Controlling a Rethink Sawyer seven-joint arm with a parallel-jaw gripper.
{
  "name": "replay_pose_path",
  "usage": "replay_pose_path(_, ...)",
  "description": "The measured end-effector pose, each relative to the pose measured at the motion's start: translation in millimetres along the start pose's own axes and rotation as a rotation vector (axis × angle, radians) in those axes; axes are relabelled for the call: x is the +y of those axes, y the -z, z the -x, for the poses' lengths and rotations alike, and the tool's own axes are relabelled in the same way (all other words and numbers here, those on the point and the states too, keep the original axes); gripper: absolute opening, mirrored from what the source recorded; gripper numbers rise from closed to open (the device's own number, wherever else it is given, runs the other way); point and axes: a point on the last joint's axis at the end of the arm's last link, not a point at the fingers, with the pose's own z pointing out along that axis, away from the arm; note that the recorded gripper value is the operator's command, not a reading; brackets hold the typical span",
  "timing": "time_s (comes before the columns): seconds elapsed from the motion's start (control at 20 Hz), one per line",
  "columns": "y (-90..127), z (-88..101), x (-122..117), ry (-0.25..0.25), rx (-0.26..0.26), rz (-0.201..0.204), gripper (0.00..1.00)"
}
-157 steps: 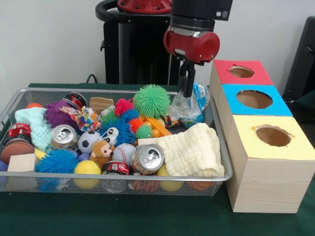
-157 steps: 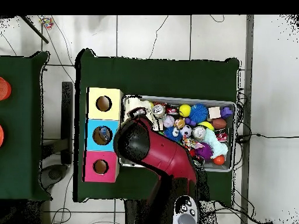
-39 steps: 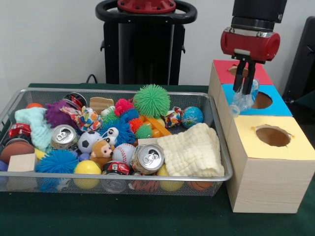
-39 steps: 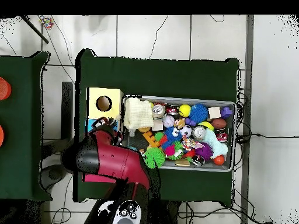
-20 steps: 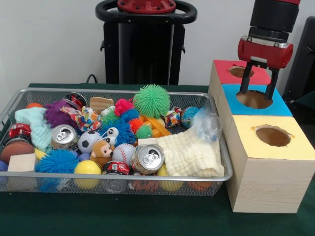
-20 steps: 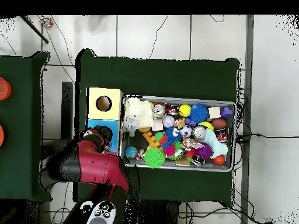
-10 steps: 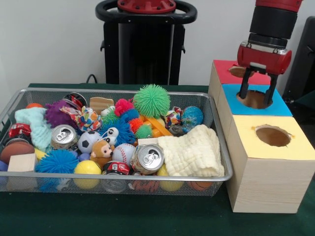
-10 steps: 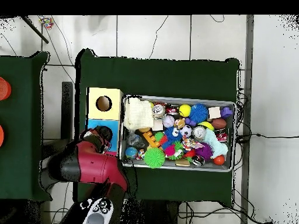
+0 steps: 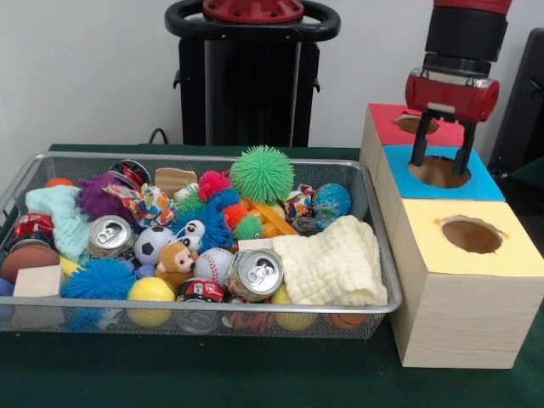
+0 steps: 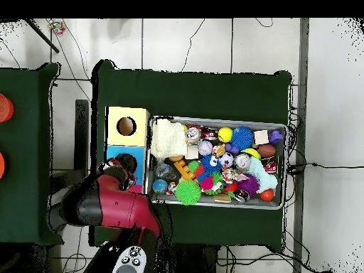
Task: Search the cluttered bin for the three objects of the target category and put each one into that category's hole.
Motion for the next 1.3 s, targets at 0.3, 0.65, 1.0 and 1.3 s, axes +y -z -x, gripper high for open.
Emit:
replay_pose_path(0.3, 42.1, 4.7, 7.0, -0.006, 0.045, -0.005, 1.0)
replay_pose_path(0.65, 77.8, 20.4, 4.6, -0.033, 0.088, -0.02, 1.0)
replay_pose_path(1.0, 88.1, 92.8, -13.4, -0.17, 0.1, 0.031, 1.0)
replay_pose_path(1.3, 67.6, 162.1, -63.9, -0.27, 0.08, 0.023, 1.0)
